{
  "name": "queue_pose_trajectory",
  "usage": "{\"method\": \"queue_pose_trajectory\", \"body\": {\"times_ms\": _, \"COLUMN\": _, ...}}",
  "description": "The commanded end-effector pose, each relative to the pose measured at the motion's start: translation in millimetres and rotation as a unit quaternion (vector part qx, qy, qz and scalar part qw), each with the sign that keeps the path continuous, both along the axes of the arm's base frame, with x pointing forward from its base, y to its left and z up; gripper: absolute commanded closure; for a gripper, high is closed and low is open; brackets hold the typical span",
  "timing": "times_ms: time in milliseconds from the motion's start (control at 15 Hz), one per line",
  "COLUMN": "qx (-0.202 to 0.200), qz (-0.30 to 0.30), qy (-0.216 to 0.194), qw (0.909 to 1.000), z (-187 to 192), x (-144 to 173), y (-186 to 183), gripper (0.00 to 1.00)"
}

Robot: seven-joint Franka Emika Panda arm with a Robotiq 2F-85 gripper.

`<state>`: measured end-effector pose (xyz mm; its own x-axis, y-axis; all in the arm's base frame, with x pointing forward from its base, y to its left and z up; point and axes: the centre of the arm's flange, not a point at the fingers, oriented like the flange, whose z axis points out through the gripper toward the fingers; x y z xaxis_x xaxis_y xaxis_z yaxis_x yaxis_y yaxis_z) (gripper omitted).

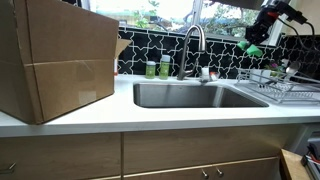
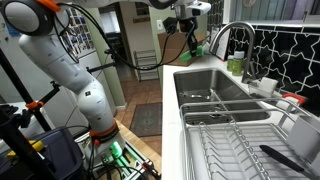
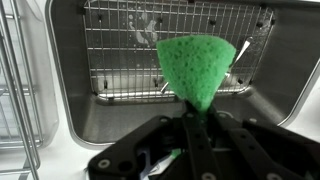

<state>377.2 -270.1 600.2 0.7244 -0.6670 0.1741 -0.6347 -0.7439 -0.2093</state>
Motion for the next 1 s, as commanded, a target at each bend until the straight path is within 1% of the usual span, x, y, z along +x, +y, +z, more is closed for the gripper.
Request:
{"method": "queue_pose_trajectory", "body": {"times_ms": 0, "qx": 0.033, "qz": 0.021, "qy": 0.036, "qw": 0.9986, "z": -25.5, "x": 1.8, "y": 5.0, "gripper": 0.97}}
{"method": "queue_pose_trajectory", "body": {"times_ms": 200, "qx": 0.047, "qz": 0.024, "qy": 0.06, "qw": 0.9968, "z": -43.8, "x": 2.2, "y": 6.7, "gripper": 0.97}}
{"method": "queue_pose_trajectory", "body": {"times_ms": 333, "qx": 0.05, "qz": 0.022, "qy": 0.071, "qw": 0.9959, "z": -53.4, "x": 2.8, "y": 7.7, "gripper": 0.97}}
{"method": "queue_pose_trajectory", "body": {"times_ms": 467, "qx": 0.054, "qz": 0.026, "qy": 0.076, "qw": 0.9953, "z": -59.7, "x": 4.3, "y": 8.6, "gripper": 0.97}}
{"method": "queue_pose_trajectory", "body": {"times_ms": 533, "qx": 0.04, "qz": 0.019, "qy": 0.07, "qw": 0.9966, "z": -52.2, "x": 8.0, "y": 7.3, "gripper": 0.89}}
{"method": "queue_pose_trajectory", "body": {"times_ms": 933, "qx": 0.042, "qz": 0.019, "qy": 0.075, "qw": 0.9961, "z": -57.8, "x": 8.6, "y": 7.7, "gripper": 0.89}}
